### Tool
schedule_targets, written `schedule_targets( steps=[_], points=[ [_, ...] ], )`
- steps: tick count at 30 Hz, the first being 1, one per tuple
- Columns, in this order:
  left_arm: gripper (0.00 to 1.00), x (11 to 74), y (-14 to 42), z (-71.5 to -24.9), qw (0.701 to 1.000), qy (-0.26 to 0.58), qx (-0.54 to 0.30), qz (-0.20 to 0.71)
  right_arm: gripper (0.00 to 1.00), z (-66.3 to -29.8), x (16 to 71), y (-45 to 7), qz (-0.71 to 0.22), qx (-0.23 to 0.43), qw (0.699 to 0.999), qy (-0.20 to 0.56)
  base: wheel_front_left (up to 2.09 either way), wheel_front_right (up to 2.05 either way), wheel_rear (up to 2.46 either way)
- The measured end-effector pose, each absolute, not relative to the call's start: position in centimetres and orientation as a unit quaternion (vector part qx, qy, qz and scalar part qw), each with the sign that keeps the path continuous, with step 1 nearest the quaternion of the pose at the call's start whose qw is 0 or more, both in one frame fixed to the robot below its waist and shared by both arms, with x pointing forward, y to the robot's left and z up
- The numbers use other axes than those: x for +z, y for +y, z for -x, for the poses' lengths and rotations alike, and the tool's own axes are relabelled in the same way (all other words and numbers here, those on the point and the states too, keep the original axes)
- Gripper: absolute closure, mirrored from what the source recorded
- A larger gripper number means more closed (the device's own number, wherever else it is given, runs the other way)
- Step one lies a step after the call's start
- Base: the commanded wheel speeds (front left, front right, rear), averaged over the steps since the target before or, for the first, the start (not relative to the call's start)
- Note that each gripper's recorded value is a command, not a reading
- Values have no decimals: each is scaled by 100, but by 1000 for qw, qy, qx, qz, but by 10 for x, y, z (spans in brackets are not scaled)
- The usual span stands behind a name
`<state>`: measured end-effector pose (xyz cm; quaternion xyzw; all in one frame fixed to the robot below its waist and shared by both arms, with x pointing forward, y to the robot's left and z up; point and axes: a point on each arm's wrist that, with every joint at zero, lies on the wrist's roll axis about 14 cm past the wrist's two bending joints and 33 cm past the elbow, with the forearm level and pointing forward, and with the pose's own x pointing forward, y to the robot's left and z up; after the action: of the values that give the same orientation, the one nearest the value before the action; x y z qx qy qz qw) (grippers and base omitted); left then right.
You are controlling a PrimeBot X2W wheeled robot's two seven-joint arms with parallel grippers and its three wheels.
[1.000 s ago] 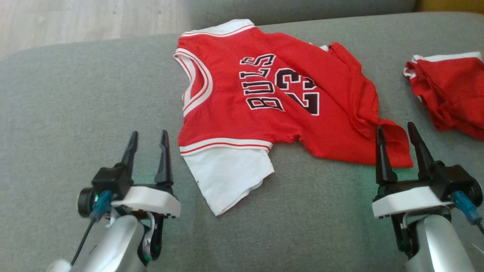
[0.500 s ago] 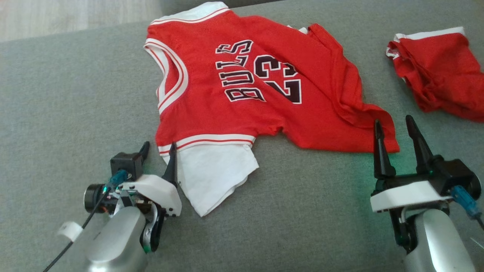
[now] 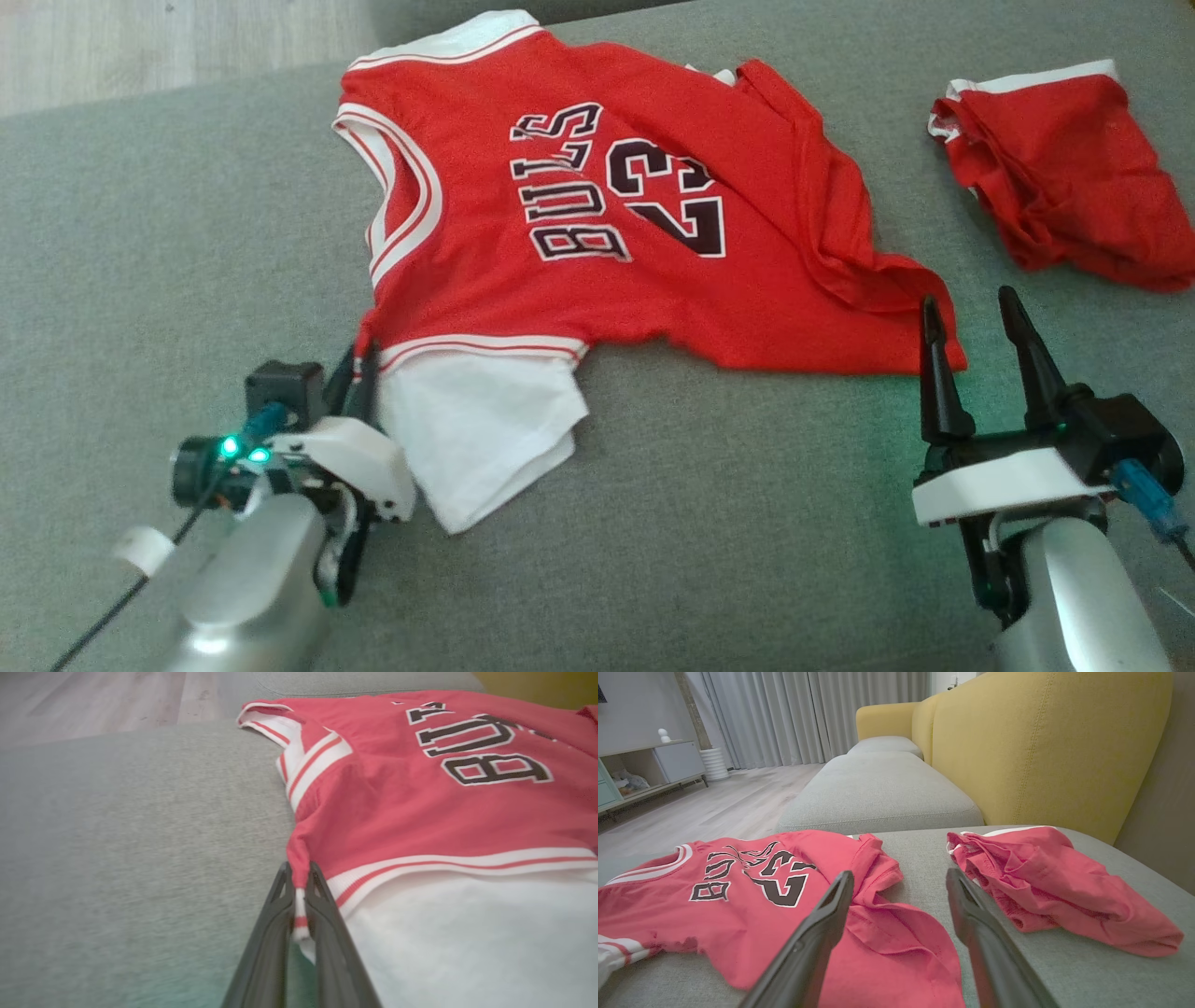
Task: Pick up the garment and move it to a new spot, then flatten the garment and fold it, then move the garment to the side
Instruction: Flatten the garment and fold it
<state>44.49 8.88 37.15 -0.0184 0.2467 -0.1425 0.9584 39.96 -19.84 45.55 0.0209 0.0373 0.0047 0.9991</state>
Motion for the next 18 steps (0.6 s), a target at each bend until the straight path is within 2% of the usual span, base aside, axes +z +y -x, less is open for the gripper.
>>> schedule_targets(
  steps=[13, 14, 15, 16, 18],
  points=[
    [100, 425, 128, -507, 972, 185, -127, -63, 0, -401, 453, -187, -23, 21, 999, 40, 0, 0, 0],
    [66, 427, 128, -510, 972, 183, -129, -64, 0, -401, 453, -186, -23, 22, 999, 41, 0, 0, 0],
    [7, 427, 128, -510, 972, 183, -129, -64, 0, -401, 453, -186, -23, 22, 999, 41, 0, 0, 0],
    [0, 425, 130, -511, 972, 187, -126, -64, 0, -401, 451, -185, -23, 24, 998, 44, 0, 0, 0],
    [0, 421, 132, -509, 971, 196, -123, -64, 0, -401, 451, -184, -23, 25, 998, 44, 0, 0, 0]
  ],
)
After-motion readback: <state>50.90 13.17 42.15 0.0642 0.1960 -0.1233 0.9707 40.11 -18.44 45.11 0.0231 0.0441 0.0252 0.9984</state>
